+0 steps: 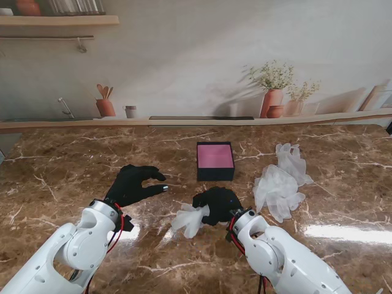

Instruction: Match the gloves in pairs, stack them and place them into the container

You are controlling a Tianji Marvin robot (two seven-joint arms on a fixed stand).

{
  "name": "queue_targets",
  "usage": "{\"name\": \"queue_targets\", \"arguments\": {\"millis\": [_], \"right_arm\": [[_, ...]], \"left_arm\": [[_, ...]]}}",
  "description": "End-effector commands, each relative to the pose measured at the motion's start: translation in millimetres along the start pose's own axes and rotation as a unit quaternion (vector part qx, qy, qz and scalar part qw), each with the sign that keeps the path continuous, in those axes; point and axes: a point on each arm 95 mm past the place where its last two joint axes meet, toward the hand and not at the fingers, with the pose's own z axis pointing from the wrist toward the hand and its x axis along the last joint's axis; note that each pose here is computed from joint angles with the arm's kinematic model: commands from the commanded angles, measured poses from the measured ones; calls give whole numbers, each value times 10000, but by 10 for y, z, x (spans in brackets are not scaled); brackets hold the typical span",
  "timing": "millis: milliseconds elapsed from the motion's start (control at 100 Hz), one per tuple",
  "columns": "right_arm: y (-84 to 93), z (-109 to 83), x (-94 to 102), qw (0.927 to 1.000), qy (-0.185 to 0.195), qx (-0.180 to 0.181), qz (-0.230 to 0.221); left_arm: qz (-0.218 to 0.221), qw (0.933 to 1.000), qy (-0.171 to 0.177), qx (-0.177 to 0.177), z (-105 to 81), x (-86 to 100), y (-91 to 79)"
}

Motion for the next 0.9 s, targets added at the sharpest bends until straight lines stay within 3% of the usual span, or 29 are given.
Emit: {"name": "queue_targets", "arguments": {"millis": [0,230,440,540,700,890], "right_arm": [[236,112,-37,9994,-74,-291,-142],[801,386,-248,9908,-617,-953,-731],[1154,662,-483,9826,-828,-889,-1403],[1243,794,-583,9763,-943,-711,-1813],[1306,995,-714,9579,-854,-374,-2715],[1268,1176,-849,9421,-803,17,-3257]], "left_arm": [[-21,10000,-3,-39,-3,6,38],[-39,10000,28,-53,13,20,53],[-40,10000,19,-89,36,28,54],[-37,10000,15,-72,39,27,44],[-7,10000,-19,-54,28,7,23],[1,9999,-93,-79,3,-34,12]]}}
